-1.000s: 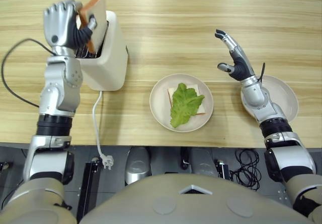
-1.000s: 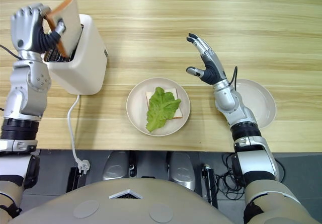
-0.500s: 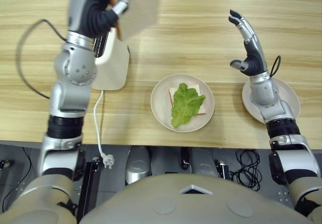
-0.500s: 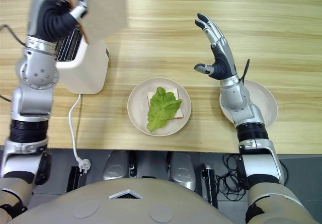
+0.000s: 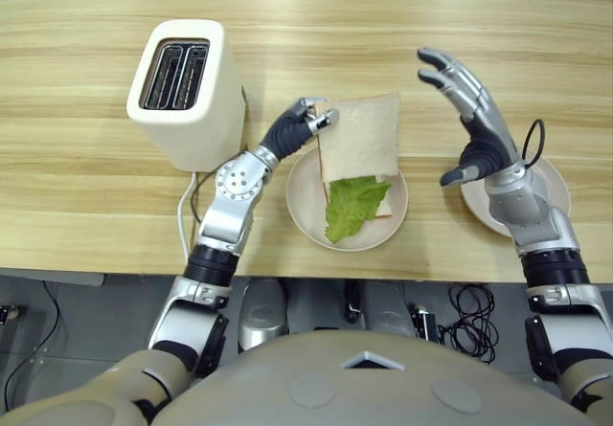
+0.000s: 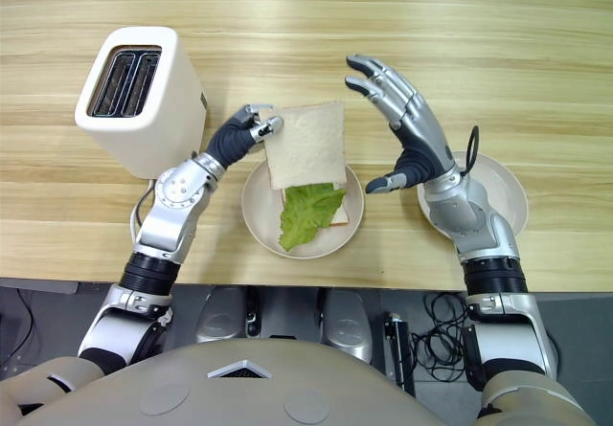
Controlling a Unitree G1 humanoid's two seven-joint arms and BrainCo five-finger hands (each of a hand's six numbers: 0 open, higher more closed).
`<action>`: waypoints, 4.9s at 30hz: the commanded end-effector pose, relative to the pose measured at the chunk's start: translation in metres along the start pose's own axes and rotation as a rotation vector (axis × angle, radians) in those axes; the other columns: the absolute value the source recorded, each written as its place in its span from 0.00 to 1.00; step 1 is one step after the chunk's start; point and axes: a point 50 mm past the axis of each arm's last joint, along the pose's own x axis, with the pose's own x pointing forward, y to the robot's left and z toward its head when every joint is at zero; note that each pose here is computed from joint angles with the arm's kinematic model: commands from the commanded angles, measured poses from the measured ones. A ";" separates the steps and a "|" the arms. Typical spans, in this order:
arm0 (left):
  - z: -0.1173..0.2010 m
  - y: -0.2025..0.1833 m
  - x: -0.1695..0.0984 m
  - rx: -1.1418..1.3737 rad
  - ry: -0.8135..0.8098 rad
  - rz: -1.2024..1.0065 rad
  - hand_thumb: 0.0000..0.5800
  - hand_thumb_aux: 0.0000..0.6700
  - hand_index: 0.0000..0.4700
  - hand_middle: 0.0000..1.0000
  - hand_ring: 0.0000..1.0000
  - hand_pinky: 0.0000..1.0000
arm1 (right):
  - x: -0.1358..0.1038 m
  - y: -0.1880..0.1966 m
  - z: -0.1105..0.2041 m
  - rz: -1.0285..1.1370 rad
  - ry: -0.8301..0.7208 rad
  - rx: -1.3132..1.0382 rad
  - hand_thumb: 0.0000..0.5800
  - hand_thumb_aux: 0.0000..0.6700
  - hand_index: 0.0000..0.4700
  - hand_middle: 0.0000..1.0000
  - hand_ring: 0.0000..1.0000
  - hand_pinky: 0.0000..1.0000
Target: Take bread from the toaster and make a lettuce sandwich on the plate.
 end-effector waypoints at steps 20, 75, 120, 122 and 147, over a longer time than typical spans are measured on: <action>-0.028 -0.018 -0.011 -0.245 0.170 -0.132 1.00 1.00 0.98 1.00 1.00 1.00 | -0.028 0.042 0.011 0.383 -0.056 -0.041 0.00 0.00 0.00 0.00 0.00 0.00; 0.050 0.073 -0.034 1.087 -0.088 0.561 0.00 0.00 0.00 0.00 0.00 0.00 | -0.066 0.094 0.008 0.978 0.127 0.125 0.00 0.00 0.00 0.00 0.00 0.00; -0.044 0.007 -0.159 0.515 0.479 -0.628 1.00 1.00 0.98 1.00 1.00 1.00 | -0.116 0.029 0.015 0.900 0.578 0.978 1.00 1.00 0.98 1.00 1.00 1.00; -0.049 0.006 -0.157 0.551 0.496 -0.650 1.00 1.00 0.98 1.00 1.00 1.00 | -0.119 0.032 0.015 0.951 0.603 0.949 1.00 1.00 0.98 1.00 1.00 1.00; -0.081 0.004 -0.042 0.905 0.352 -0.520 1.00 1.00 0.98 1.00 1.00 1.00 | -0.070 0.090 -0.028 1.159 0.575 0.357 1.00 1.00 0.98 1.00 1.00 1.00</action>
